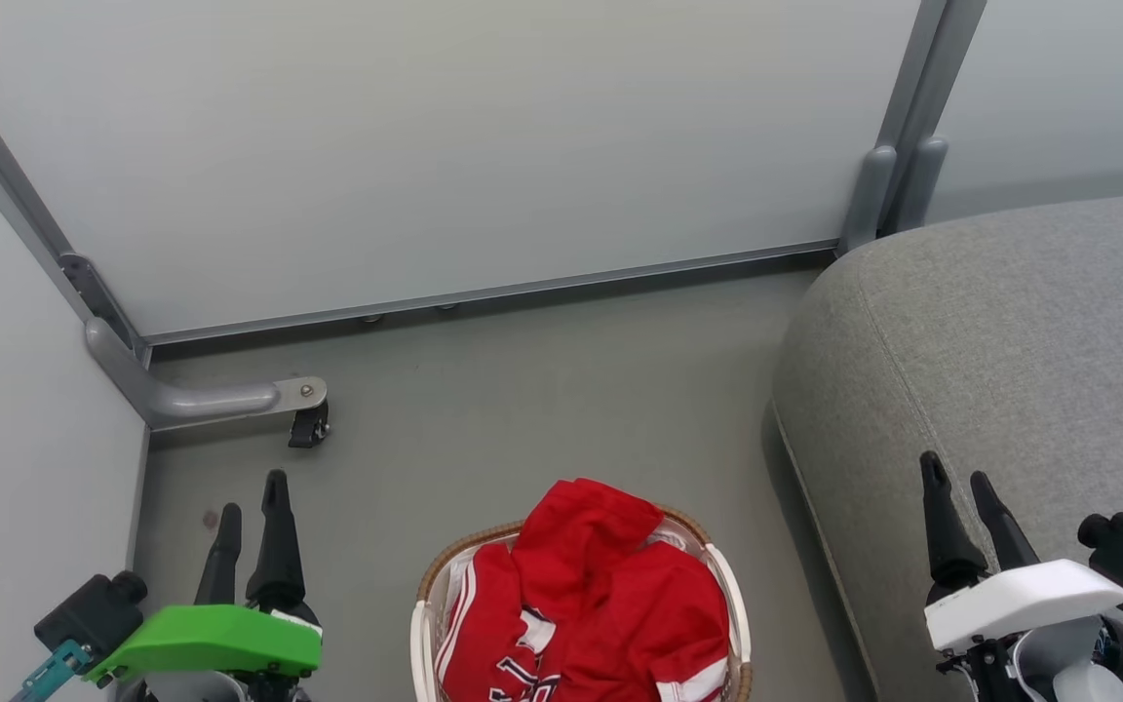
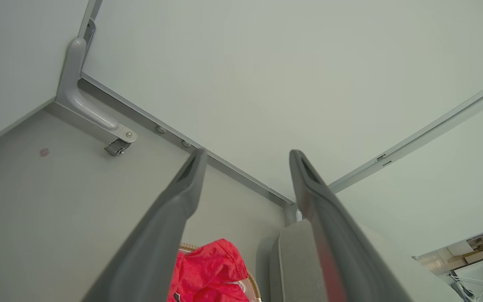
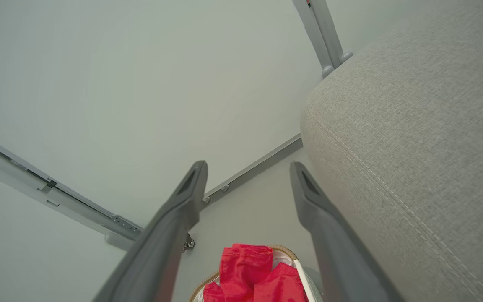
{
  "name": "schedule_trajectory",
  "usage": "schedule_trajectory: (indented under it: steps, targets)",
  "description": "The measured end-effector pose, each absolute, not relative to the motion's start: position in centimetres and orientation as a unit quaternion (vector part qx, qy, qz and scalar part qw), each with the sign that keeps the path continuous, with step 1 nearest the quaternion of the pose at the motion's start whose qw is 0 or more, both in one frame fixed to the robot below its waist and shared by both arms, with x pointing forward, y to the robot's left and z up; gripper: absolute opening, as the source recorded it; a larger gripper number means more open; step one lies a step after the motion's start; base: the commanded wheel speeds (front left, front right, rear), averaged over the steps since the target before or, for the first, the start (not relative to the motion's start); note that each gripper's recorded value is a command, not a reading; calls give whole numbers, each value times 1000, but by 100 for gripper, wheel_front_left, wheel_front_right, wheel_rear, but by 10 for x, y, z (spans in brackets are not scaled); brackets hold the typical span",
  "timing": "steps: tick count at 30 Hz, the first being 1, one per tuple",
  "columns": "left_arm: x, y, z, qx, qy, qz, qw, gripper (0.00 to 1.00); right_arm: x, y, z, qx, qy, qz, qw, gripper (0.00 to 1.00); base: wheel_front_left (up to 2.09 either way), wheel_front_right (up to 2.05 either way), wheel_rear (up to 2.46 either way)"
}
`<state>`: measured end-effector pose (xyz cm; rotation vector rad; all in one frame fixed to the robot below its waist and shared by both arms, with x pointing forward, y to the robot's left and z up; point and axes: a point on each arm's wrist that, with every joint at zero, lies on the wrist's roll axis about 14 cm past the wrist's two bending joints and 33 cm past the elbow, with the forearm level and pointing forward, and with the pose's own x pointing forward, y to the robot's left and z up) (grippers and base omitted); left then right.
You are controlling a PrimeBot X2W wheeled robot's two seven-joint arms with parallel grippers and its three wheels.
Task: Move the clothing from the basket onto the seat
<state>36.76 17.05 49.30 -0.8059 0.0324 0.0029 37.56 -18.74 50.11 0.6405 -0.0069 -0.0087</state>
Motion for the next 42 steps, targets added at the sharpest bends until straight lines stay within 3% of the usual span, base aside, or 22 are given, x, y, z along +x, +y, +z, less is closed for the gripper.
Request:
schedule_trajectory:
  steps: [13,42]
  targets:
    - [359,166,480,-313,28,-3,949,100,372,-177,492,230,8,12,973,100,0,0,0]
    - [350,160,468,-216,35,-18,976,100,368,-168,494,85,-6,41,995,100,0,0,0]
